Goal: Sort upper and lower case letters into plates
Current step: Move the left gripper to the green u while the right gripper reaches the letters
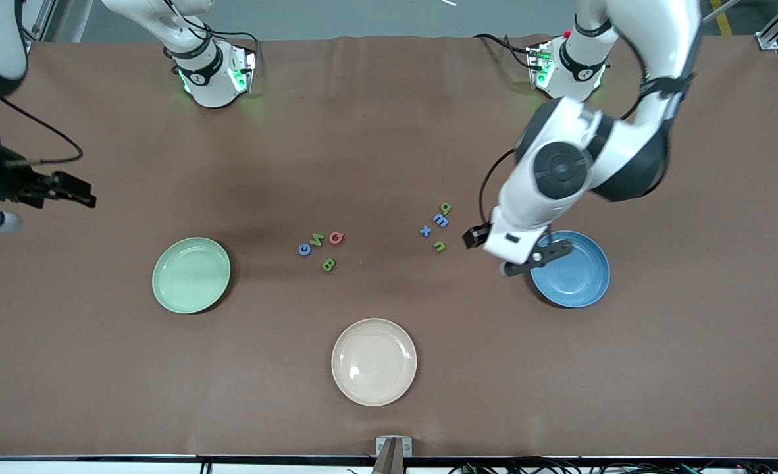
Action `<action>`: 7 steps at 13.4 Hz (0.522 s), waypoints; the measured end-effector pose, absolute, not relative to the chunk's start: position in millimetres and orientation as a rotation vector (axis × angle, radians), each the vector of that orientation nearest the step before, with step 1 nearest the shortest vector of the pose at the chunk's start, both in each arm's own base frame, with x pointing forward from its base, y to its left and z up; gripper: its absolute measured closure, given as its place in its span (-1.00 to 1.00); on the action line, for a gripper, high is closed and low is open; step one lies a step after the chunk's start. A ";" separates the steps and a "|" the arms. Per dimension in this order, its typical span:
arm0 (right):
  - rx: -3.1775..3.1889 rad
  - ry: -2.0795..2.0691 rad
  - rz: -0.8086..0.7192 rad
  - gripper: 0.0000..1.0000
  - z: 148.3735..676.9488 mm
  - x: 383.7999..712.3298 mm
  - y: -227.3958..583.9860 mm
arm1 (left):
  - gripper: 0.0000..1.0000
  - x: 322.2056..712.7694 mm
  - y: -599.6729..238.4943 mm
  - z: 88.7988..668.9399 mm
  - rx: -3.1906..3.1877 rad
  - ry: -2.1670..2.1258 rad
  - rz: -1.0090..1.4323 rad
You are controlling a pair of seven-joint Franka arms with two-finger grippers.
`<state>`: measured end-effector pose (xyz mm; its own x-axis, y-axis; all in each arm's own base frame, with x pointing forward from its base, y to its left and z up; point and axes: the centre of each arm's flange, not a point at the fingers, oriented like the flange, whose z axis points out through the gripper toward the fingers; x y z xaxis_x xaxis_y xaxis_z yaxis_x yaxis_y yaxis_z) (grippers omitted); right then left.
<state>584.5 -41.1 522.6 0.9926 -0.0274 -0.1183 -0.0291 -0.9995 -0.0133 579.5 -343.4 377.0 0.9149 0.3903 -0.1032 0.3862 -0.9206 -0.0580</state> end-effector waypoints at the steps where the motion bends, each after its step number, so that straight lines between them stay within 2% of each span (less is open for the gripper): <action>1: -3.119 0.070 0.215 -1.00 502.5 594.9 -51.7 | -1.00 576.0 -356.5 356.6 -3.012 -0.649 0.170; 4: -3.097 0.144 0.271 -1.00 475.0 607.1 -59.3 | -1.00 567.1 -389.7 304.7 -2.990 -0.714 0.138; 7: -3.054 0.371 0.266 -1.00 461.3 615.0 -16.1 | -1.00 558.6 -410.8 256.3 -3.020 -0.739 0.084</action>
